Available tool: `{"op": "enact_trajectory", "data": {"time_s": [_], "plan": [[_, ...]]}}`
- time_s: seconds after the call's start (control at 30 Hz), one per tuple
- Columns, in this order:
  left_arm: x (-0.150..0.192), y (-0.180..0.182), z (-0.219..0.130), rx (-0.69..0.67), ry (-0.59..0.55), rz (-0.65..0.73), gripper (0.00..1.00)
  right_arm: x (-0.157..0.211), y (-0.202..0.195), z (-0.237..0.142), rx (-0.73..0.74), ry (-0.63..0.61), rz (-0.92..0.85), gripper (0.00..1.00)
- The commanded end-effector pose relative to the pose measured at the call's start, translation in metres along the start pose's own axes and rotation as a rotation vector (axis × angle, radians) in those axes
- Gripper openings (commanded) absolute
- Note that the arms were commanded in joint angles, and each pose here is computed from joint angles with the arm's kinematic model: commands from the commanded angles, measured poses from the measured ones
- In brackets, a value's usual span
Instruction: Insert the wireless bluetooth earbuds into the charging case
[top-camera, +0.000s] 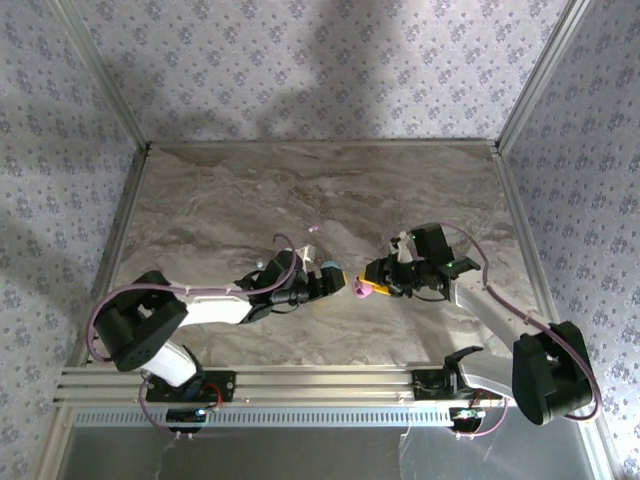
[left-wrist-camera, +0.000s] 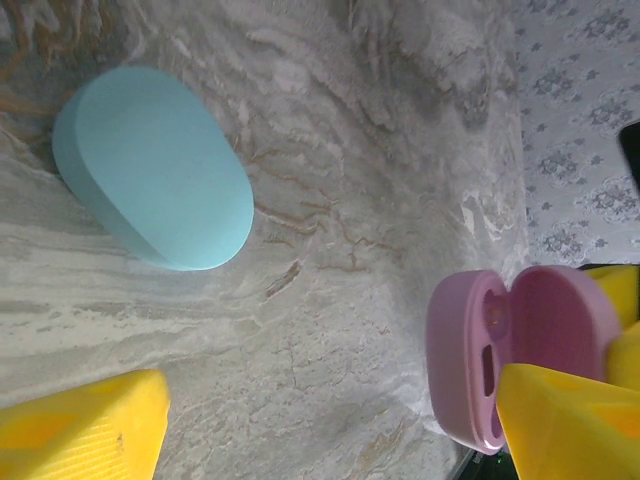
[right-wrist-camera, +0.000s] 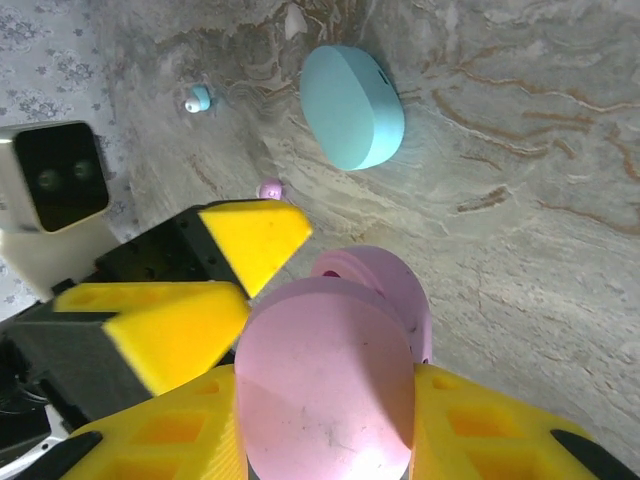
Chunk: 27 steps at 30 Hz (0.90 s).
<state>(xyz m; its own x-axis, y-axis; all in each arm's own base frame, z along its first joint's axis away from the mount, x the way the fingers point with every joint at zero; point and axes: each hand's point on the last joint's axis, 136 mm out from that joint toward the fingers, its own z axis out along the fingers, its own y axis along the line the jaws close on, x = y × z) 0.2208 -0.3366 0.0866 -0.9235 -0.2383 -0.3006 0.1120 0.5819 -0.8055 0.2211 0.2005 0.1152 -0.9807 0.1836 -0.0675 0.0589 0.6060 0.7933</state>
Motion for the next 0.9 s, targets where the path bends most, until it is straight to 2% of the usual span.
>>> {"op": "enact_trajectory", "data": {"time_s": [0.0,0.23,0.5,0.7,0.87], "plan": [[-0.004,0.008,-0.011,-0.039,-0.041,0.024,0.85,0.012,-0.006,-0.002,-0.001,0.052,0.013,0.38],[-0.006,0.005,-0.026,-0.038,-0.084,0.042,0.78,0.014,-0.008,0.004,-0.011,0.11,0.017,0.38],[-0.01,-0.003,-0.057,-0.056,-0.144,0.117,0.75,0.012,-0.011,0.011,0.013,0.112,-0.003,0.38],[-0.011,-0.011,-0.072,-0.058,-0.145,0.156,0.73,0.015,-0.012,0.022,0.009,0.109,-0.009,0.38],[-0.01,-0.019,-0.077,-0.038,-0.131,0.165,0.63,0.023,-0.004,0.029,0.008,0.124,-0.03,0.38]]}}
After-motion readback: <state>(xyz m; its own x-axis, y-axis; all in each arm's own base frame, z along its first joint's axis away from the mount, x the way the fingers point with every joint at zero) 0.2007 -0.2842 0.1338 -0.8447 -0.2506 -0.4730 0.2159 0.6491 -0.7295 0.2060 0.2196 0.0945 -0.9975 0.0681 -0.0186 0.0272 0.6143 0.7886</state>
